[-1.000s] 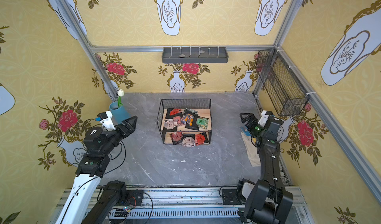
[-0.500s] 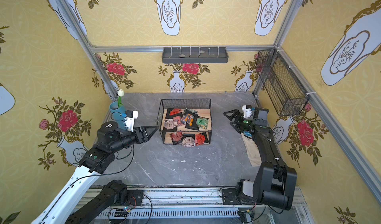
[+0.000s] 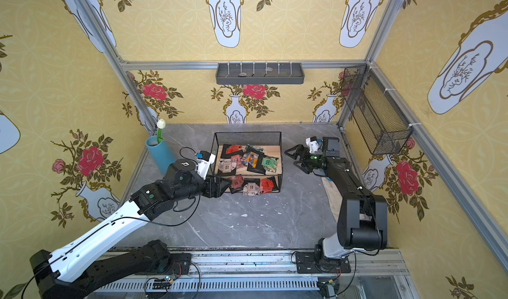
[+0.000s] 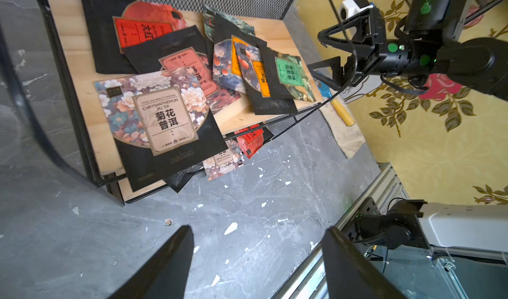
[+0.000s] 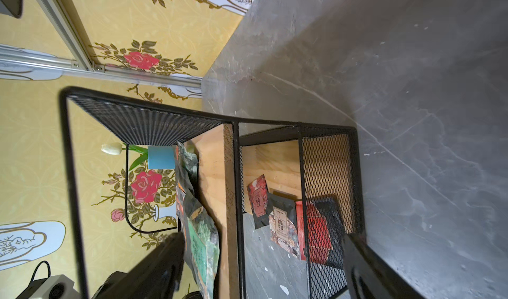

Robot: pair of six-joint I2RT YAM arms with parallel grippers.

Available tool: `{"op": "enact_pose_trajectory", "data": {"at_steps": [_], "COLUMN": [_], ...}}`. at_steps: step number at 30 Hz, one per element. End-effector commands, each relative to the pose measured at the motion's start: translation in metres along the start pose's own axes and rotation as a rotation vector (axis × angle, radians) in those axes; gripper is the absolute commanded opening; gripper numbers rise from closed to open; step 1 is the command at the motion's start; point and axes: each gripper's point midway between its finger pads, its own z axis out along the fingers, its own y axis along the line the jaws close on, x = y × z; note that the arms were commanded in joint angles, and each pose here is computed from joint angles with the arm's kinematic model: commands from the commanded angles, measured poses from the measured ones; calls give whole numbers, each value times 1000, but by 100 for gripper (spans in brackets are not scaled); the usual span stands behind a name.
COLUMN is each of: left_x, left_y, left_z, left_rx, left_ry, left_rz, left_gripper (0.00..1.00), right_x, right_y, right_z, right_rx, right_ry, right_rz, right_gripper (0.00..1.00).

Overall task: Remove the tea bags from the shelf
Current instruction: Pick up the tea bag from the shelf.

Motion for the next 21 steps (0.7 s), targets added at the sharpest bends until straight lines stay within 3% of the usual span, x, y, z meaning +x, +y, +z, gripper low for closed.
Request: {"op": "enact_pose_trajectory", "data": {"at_steps": [1, 21], "left_x": [-1, 13], "left_y": [-1, -6], "left_z": [5, 23], "left_rx": [-11, 10], "left_ry": [-6, 25], "left_rz": [13, -5], "left_gripper": [82, 82], "right_x": [6, 39], "right_y": [5, 24], "right_z": [10, 32], "right_rx": [-3, -112], "right_ry": [37, 150], "right_rz": [-34, -118], "right_gripper": [93, 95]}}
